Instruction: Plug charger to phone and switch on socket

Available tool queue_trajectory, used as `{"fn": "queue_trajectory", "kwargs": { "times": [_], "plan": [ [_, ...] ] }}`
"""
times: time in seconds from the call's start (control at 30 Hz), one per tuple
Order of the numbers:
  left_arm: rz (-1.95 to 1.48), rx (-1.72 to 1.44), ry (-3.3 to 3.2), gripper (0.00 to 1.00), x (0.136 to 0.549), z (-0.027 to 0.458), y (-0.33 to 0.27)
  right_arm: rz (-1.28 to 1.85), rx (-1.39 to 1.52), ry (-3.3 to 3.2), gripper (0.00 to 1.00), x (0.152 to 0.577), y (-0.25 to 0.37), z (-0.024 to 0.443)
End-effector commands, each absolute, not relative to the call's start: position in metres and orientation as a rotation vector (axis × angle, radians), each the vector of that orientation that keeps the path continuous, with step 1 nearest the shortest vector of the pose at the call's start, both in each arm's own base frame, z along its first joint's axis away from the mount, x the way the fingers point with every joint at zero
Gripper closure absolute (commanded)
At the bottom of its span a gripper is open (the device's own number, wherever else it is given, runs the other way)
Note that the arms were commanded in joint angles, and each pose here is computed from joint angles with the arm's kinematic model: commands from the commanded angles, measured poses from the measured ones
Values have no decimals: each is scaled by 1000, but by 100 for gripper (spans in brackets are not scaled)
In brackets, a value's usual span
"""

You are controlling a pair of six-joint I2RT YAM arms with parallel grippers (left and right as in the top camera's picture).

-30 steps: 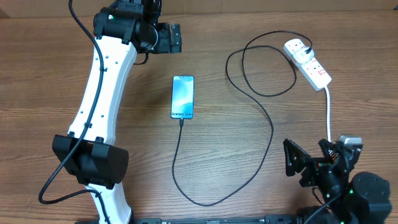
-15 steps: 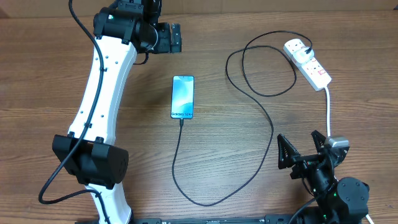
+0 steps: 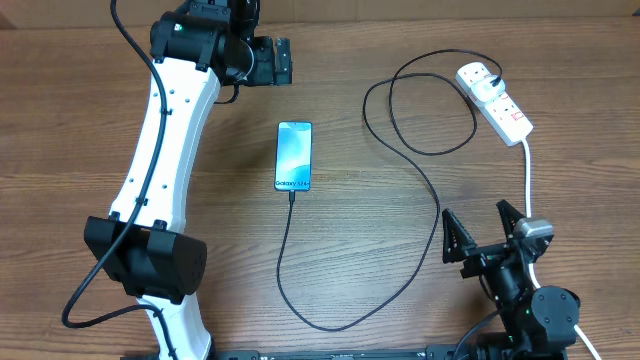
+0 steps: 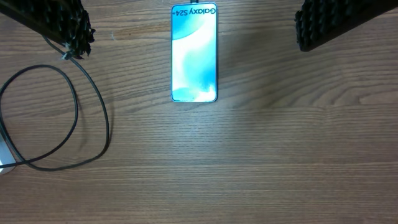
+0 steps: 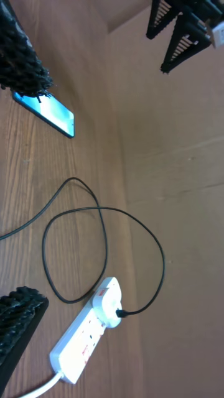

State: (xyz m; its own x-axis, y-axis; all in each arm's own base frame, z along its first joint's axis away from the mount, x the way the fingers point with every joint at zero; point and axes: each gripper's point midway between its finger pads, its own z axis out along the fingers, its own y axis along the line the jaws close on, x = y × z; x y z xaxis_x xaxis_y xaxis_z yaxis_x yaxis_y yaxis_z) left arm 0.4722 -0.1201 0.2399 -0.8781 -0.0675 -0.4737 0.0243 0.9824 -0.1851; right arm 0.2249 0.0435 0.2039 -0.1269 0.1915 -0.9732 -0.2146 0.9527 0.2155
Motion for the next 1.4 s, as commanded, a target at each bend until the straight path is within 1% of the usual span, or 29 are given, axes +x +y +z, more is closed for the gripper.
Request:
{"fn": "queue_trajectory", "kwargs": {
  "times": [0.0, 0.1, 0.5, 0.93, 1.37],
  "plan": [
    [-234, -39, 2640, 0, 474, 235, -118, 342, -43, 1623, 0, 228, 46, 204],
    [-234, -39, 2640, 0, 474, 235, -118, 315, -96, 1594, 0, 230, 48, 203],
    [-234, -39, 2640, 0, 474, 235, -118, 255, -158, 1591, 0, 231, 49, 201],
    [-234, -39, 2640, 0, 474, 235, -118, 245, -152, 1546, 0, 233, 48, 207],
    [-234, -39, 2640, 0, 474, 235, -118, 233, -164, 1512, 0, 241, 49, 189]
  ]
}}
